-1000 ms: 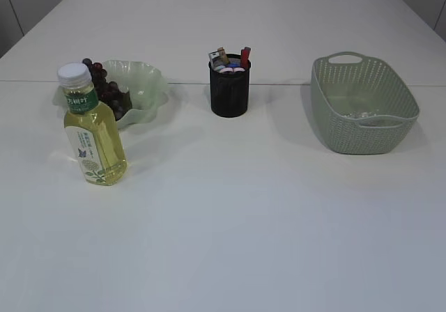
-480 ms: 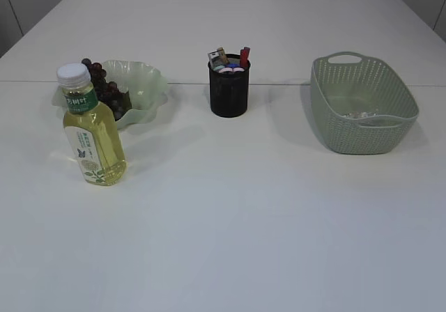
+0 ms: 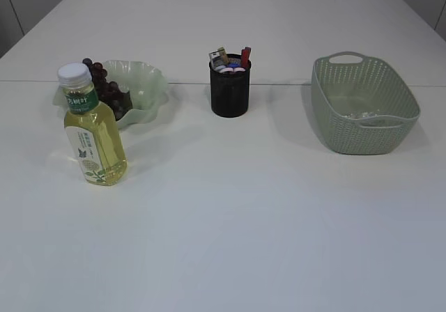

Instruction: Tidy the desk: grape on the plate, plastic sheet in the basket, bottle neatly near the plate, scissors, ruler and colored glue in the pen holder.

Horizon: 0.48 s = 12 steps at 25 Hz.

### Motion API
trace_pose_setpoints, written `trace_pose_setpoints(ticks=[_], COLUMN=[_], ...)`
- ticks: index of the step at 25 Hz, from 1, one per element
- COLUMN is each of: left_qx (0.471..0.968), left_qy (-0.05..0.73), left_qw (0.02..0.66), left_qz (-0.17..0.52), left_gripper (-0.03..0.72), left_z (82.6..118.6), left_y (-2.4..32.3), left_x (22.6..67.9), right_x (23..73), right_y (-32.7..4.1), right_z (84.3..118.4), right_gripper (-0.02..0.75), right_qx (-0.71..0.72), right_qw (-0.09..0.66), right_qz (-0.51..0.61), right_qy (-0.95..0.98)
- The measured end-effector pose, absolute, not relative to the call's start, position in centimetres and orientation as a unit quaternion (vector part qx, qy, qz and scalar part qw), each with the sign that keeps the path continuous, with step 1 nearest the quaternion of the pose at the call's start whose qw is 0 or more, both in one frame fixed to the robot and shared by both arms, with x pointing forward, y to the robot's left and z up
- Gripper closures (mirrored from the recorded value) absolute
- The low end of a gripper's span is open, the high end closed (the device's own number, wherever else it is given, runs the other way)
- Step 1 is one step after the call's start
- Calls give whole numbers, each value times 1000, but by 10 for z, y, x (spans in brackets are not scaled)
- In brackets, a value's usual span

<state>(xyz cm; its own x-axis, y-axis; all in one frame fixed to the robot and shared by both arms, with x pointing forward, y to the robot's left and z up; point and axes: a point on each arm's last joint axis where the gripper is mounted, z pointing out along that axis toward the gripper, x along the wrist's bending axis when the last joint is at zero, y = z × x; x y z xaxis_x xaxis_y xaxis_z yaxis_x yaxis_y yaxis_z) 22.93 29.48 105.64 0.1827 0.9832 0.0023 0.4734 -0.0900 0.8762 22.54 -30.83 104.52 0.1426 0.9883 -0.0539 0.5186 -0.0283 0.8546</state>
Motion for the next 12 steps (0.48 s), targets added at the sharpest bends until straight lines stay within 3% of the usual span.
trace_pose_setpoints(ticks=[12], left_qx=[653], left_qy=[561], left_qw=[388], left_qz=[328], left_gripper=[284], left_z=[1056], left_y=[297], left_x=[230], right_x=[225], right_y=[-308], right_z=[1045], right_gripper=[406], right_qx=[650], right_qw=[387], right_qz=[304], right_qy=[580])
